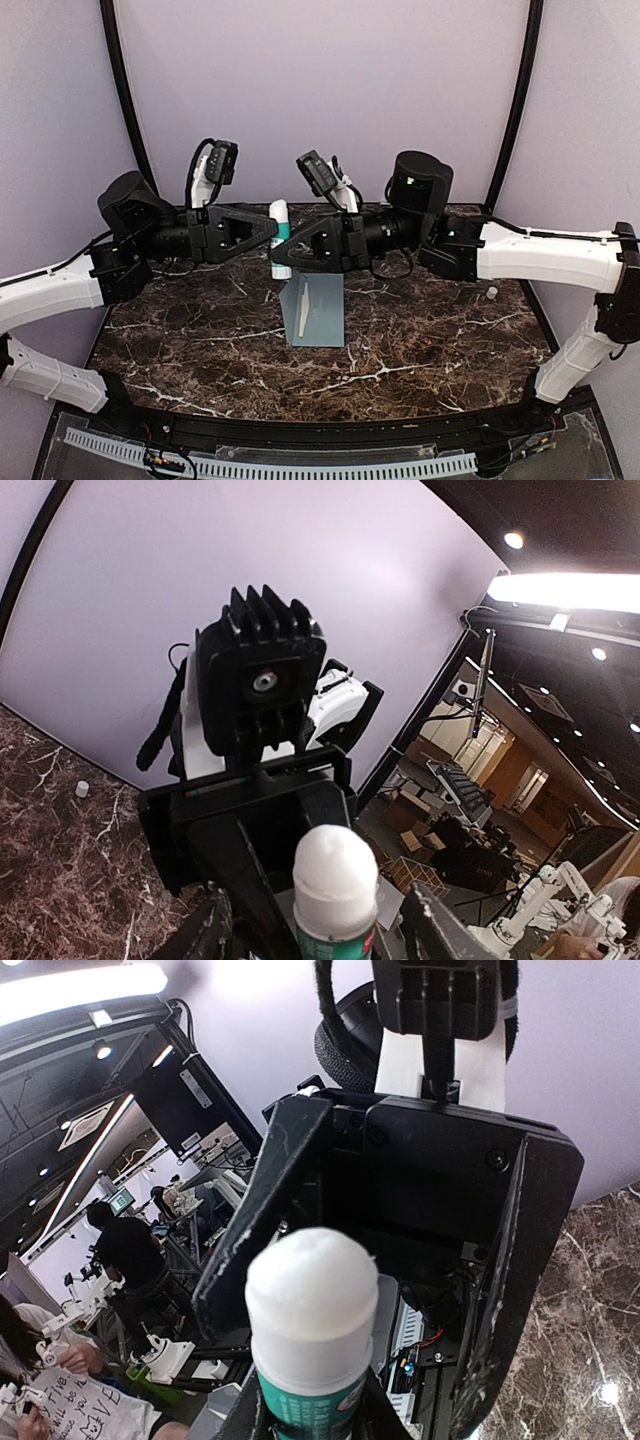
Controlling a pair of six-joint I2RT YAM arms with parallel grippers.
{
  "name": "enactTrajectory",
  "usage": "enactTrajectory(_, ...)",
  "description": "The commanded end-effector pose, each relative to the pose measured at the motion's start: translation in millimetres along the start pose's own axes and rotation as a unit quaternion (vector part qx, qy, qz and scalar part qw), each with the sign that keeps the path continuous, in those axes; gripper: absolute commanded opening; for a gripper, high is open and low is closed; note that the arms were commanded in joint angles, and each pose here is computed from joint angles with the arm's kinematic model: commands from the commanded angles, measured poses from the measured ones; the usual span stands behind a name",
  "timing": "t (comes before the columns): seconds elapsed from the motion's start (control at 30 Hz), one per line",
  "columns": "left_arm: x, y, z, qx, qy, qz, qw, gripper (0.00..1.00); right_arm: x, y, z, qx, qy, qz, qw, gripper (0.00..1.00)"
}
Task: Place the letter into the envelope and seal it
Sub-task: Unscrew the solid glue.
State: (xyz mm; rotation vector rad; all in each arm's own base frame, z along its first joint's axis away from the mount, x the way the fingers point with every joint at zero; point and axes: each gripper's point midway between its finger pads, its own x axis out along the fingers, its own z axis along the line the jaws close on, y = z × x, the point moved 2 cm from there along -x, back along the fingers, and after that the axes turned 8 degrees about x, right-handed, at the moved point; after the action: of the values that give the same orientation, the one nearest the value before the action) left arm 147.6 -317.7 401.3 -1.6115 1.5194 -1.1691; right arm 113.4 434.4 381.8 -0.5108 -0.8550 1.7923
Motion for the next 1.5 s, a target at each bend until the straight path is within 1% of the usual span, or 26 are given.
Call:
enactTrajectory(0.0,3.9,-12.6,-17.4,0.018,0.039,-0.008,0.999,0.55,4.1,-6.5,9.2,-0.010,-0.015,0.001,1.000,0.00)
enactTrajectory(0.3,7.7,-12.2,-19.4,0.015,0.052,-0.003,0.999,0.50,6.9,-4.5,1.0,0.000,-0.006,0.006,1.000,0.00)
enactTrajectory(0.37,8.1,-11.0,-19.8,0.013,0.056,0.000,0.998,0.47,7.5,-4.2,-0.6,0.001,-0.005,0.007,1.000,0.00)
enactTrajectory(0.5,8.6,-9.2,-19.6,0.008,0.058,0.003,0.998,0.37,7.8,-4.7,-0.7,0.002,-0.003,0.007,1.000,0.00)
enactTrajectory(0.53,8.6,-9.1,-19.7,0.007,0.058,0.003,0.998,0.32,7.9,-4.8,-0.8,0.002,-0.002,0.008,1.000,0.00)
enactTrajectory(0.57,8.4,-8.7,-20.1,0.007,0.060,0.003,0.998,0.29,7.9,-4.6,-1.4,0.003,-0.001,0.008,1.000,0.00)
enactTrajectory(0.63,7.9,-9.9,-21.5,0.008,0.063,0.001,0.998,0.20,7.7,-4.4,-4.1,0.003,0.005,0.006,1.000,0.00)
enactTrajectory(0.67,7.6,-9.3,-21.9,0.008,0.064,0.001,0.998,0.18,6.9,-4.9,-4.9,0.003,0.009,0.004,1.000,0.00)
enactTrajectory(0.7,7.5,-9.6,-22.4,0.008,0.065,0.001,0.998,0.14,5.9,-5.6,-5.2,0.002,0.011,0.001,1.000,0.00)
enactTrajectory(0.9,6.4,-9.0,-22.4,0.006,0.063,-0.002,0.998,0.06,-3.7,-13.8,-4.6,-0.007,0.029,-0.025,0.999,0.00)
enactTrajectory(0.97,5.5,-10.0,-22.2,0.007,0.060,-0.006,0.998,0.04,-7.7,-15.8,-6.0,-0.009,0.039,-0.036,0.999,0.06)
enactTrajectory(1.0,4.8,-11.0,-23.0,0.009,0.058,-0.009,0.998,0.03,-10.2,-17.1,-6.6,-0.010,0.044,-0.043,0.998,0.12)
enactTrajectory(1.1,0.4,-22.2,-23.8,0.024,0.035,-0.036,0.998,0.00,-17.7,-21.7,-8.3,-0.018,0.066,-0.068,0.995,0.41)
enactTrajectory(1.17,-5.3,-33.9,-17.5,0.037,-0.010,-0.070,0.997,0.00,-24.3,-27.9,-13.8,-0.024,0.100,-0.099,0.990,0.52)
enactTrajectory(1.2,-8.9,-40.6,-8.3,0.038,-0.046,-0.094,0.994,0.00,-28.7,-30.3,-16.0,-0.026,0.115,-0.116,0.986,0.58)
enactTrajectory(1.23,-14.1,-44.2,-5.7,0.039,-0.065,-0.110,0.991,0.00,-32.6,-32.9,-15.9,-0.027,0.122,-0.136,0.983,0.62)
enactTrajectory(1.27,-19.5,-51.8,2.5,0.038,-0.098,-0.139,0.985,0.00,-37.5,-35.7,-12.5,-0.026,0.122,-0.159,0.979,0.65)
enactTrajectory(1.3,-23.7,-51.7,5.0,0.038,-0.111,-0.150,0.982,0.00,-41.1,-39.2,-10.0,-0.025,0.122,-0.184,0.975,0.68)
enactTrajectory(1.33,-29.0,-59.2,9.0,0.040,-0.132,-0.178,0.974,0.00,-44.2,-41.6,-8.7,-0.019,0.123,-0.207,0.970,0.69)
enactTrajectory(1.37,-32.6,-58.5,11.8,0.037,-0.142,-0.188,0.971,0.00,-46.0,-43.2,-9.7,-0.010,0.126,-0.227,0.966,0.70)
enactTrajectory(1.4,-38.0,-64.4,16.2,0.037,-0.162,-0.212,0.963,0.01,-46.3,-44.6,-10.7,-0.002,0.127,-0.243,0.962,0.70)
enactTrajectory(1.47,-43.8,-67.8,20.7,0.041,-0.184,-0.235,0.953,0.00,-44.2,-47.8,-11.2,0.013,0.126,-0.267,0.955,0.71)
